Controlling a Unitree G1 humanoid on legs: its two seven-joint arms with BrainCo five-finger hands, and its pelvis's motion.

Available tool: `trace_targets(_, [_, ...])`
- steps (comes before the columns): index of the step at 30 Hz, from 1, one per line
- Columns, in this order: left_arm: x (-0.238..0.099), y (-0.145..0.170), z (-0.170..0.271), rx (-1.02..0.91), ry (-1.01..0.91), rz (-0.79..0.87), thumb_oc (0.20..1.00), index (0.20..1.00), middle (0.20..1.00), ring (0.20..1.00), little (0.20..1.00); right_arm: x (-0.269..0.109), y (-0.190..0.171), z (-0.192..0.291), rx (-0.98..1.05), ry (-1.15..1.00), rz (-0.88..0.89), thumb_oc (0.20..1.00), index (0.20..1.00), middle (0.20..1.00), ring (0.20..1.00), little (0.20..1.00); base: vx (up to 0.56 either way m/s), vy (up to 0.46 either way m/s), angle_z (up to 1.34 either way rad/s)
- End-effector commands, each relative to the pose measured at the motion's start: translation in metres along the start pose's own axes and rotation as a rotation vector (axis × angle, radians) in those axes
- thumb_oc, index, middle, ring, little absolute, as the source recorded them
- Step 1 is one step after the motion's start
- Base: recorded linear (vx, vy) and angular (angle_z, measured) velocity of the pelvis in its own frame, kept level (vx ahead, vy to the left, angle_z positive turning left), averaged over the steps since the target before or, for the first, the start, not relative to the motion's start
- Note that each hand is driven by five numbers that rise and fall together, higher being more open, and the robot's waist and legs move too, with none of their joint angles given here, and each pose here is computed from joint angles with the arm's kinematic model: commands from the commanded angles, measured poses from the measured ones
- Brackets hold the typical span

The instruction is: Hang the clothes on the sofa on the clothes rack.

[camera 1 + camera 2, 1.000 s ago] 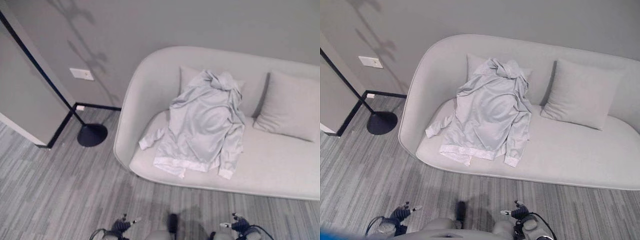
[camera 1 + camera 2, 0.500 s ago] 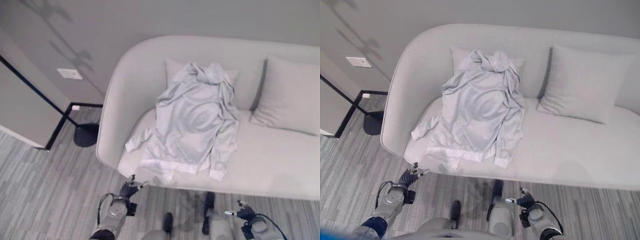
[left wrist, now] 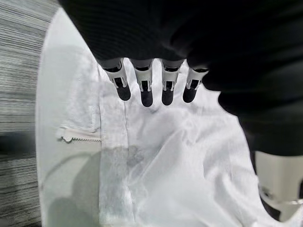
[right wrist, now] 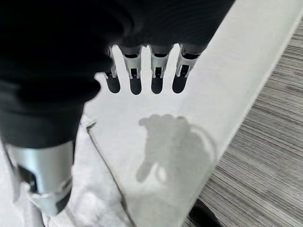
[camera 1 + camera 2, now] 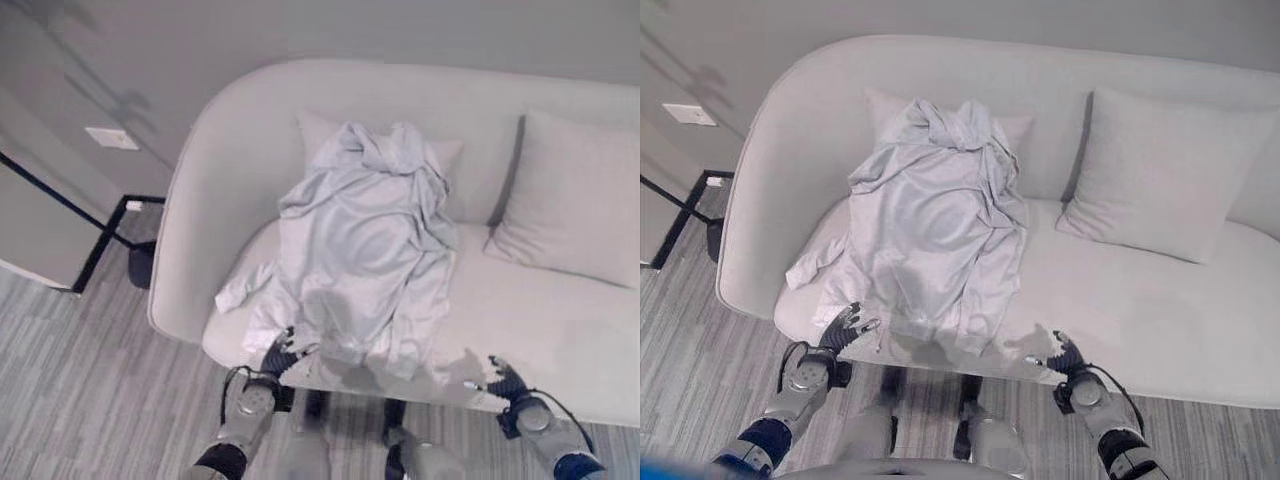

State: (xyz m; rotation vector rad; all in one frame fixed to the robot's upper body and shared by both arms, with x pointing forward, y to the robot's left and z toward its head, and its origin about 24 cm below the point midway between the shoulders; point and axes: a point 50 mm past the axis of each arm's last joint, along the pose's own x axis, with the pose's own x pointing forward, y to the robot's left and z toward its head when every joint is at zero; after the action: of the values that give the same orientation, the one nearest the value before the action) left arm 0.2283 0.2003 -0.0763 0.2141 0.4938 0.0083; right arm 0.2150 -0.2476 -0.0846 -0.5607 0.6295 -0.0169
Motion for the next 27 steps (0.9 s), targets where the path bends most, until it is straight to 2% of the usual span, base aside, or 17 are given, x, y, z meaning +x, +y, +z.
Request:
trace_targets(1, [0.003, 0.010, 0.020, 0.004, -0.104, 0.015, 1.000, 1.000, 1.000, 1.000, 1.000, 0.000, -0.017, 0.016, 0.010, -0.105, -0.068, 1.000, 1.000, 1.000, 1.000, 1.000, 0.04, 0.151, -0.49])
trace_targets(13, [0.019, 0.033, 0.078, 0.035, -0.280, 0.103, 1.000, 1.000, 1.000, 1.000, 1.000, 0.016, -0.032, 0.104, -0.001, -0.358, -0.137, 1.000, 1.000, 1.000, 1.000, 1.000, -0.01, 0.057, -0.13])
trace_targets(21, [0.029, 0.044, 0.135, 0.076, -0.433, 0.161, 1.000, 1.000, 1.000, 1.000, 1.000, 0.017, -0.051, 0.162, 0.026, -0.519, -0.212, 1.000, 1.000, 1.000, 1.000, 1.000, 0.00, -0.001, -0.01])
trace_targets(27, [0.027, 0.061, 0.223, 0.225, -0.669, 0.259, 1.000, 1.000, 1.000, 1.000, 1.000, 0.004, -0.089, 0.227, 0.109, -0.711, -0.352, 1.000, 1.000, 1.000, 1.000, 1.000, -0.02, -0.001, 0.01])
